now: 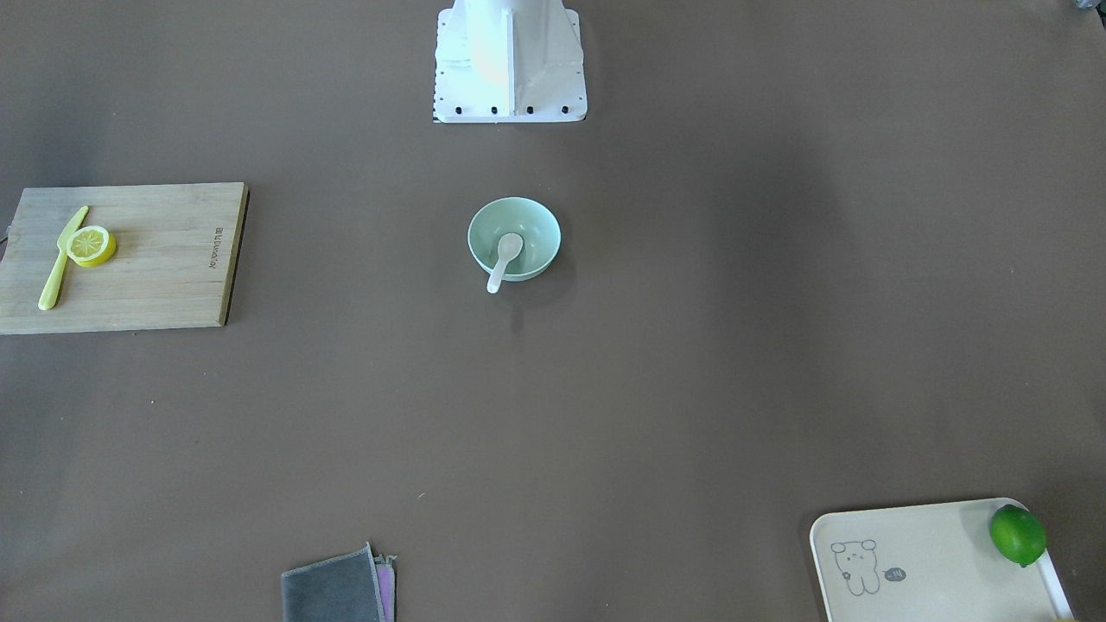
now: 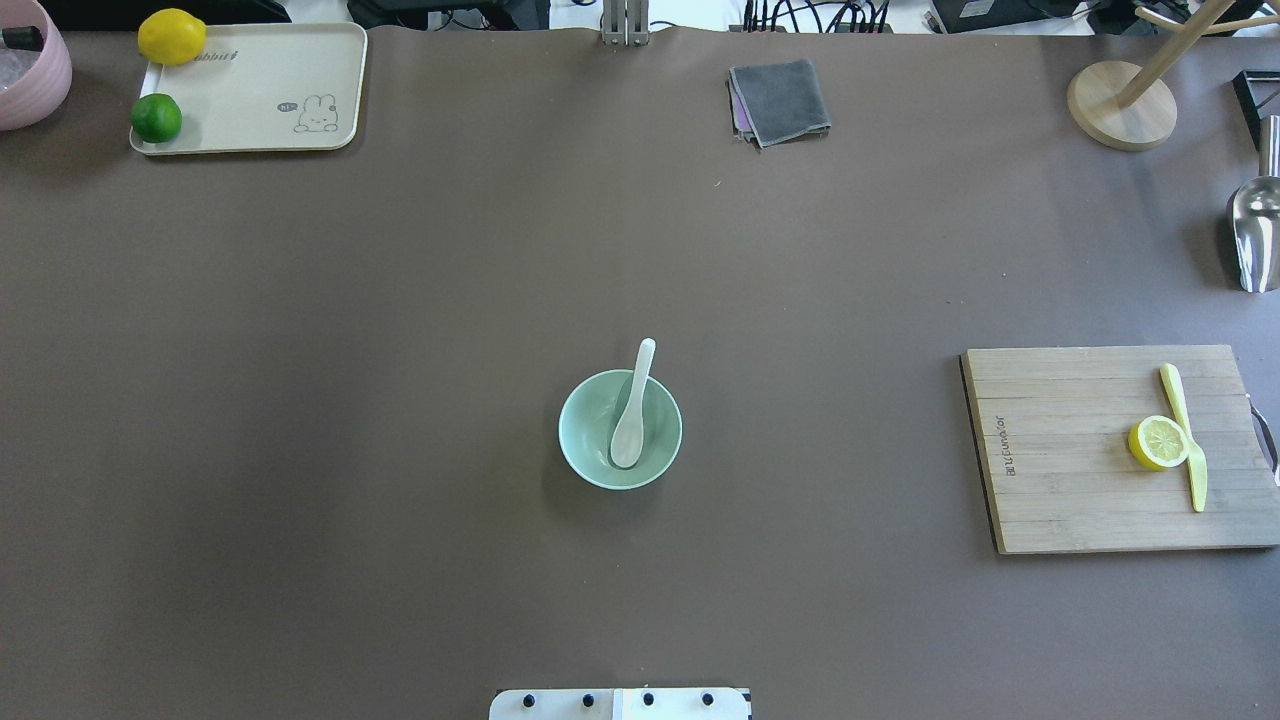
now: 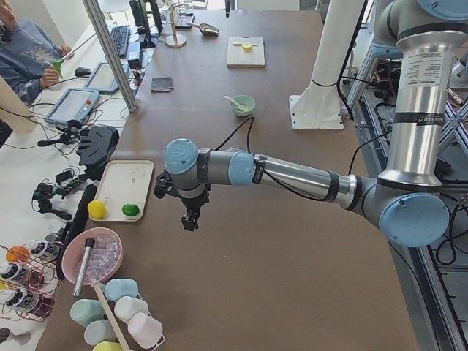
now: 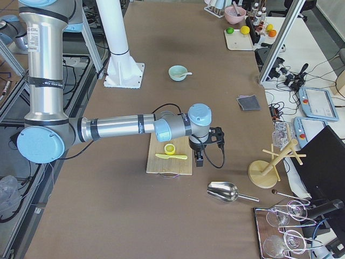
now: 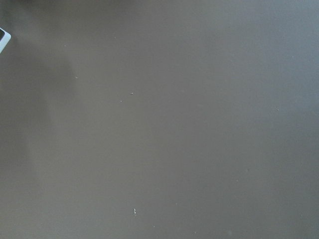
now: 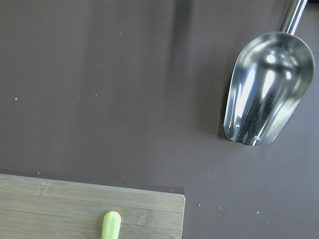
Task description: Place spoon in bowl
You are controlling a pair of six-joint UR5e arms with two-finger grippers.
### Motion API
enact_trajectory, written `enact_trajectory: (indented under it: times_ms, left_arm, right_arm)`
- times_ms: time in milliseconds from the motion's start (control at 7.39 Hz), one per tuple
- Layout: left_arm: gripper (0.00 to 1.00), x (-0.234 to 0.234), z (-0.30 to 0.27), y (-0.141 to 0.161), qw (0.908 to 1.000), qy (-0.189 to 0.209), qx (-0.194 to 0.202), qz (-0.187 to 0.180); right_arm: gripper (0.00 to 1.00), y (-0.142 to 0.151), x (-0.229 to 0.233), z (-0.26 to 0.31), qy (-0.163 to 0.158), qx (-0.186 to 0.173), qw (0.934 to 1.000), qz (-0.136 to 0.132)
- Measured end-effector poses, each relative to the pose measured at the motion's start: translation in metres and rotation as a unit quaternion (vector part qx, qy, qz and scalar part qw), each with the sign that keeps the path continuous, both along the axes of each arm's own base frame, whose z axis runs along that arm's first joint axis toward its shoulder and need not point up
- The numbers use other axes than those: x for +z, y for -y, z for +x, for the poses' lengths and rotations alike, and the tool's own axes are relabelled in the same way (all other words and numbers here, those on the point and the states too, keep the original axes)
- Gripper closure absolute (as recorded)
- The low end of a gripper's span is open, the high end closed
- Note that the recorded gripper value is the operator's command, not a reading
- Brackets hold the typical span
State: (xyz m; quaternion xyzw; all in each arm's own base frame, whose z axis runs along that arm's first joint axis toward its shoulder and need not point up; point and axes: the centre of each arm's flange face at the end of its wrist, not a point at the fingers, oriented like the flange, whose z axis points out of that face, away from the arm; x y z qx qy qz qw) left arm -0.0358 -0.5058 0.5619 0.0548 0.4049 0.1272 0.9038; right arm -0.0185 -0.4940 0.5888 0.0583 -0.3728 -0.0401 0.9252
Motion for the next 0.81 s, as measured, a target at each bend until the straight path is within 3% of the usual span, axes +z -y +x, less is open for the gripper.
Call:
enact_trajectory:
  times_ms: [812]
  left_arm:
    - [0.02, -0.009, -0.0009, -0.0014, 0.9999, 0.001, -0.001, 0.01]
  right_arm:
    - [0.0, 0.0071, -0.0021, -0.0015, 0.003, 0.002, 1.0, 0.0]
